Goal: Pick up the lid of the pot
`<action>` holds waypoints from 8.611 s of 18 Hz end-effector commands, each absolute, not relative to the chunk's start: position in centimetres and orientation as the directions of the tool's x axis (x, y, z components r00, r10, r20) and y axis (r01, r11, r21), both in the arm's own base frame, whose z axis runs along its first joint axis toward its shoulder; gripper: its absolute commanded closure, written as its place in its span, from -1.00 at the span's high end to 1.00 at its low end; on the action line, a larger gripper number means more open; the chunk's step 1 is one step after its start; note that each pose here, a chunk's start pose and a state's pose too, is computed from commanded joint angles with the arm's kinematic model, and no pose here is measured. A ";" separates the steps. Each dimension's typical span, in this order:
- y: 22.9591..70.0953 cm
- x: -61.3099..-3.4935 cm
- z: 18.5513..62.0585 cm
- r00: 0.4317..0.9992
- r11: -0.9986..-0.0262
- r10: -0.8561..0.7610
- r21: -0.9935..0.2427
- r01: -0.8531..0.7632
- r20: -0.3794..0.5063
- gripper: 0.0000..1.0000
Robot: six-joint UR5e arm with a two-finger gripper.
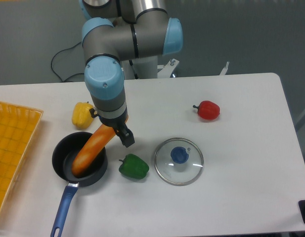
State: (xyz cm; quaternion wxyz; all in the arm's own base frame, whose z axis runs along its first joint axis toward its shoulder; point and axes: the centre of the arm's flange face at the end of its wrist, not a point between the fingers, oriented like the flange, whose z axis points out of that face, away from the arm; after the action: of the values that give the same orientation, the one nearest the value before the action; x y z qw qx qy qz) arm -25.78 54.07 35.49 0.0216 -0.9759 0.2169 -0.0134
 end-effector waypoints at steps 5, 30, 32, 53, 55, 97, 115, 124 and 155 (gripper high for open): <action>53.3 -26.3 35.5 0.913 -0.911 -0.407 -0.085 -0.403 0.028 1.00; 51.1 -33.9 37.9 0.926 -0.922 -0.374 -0.088 -0.377 -0.048 1.00; 50.9 -34.7 37.3 0.906 -0.903 -0.422 -0.076 -0.424 -0.043 1.00; 48.7 -39.9 29.8 0.901 -0.899 -0.434 0.069 -0.433 0.007 1.00; 48.1 -40.6 29.6 0.906 -0.903 -0.424 0.069 -0.424 0.012 1.00; 47.8 -42.2 25.0 0.916 -0.916 -0.397 0.043 -0.400 0.054 1.00; 46.6 -35.9 25.9 0.891 -0.891 -0.448 0.045 -0.452 0.075 1.00; 46.8 -36.3 25.6 0.892 -0.892 -0.445 0.049 -0.449 0.072 1.00; 48.7 -43.1 21.1 0.912 -0.911 -0.409 0.042 -0.410 0.019 1.00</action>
State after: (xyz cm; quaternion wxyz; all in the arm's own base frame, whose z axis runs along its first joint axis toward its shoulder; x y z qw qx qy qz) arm -43.08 48.70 21.09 -0.0225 -0.9775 0.2096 -0.0048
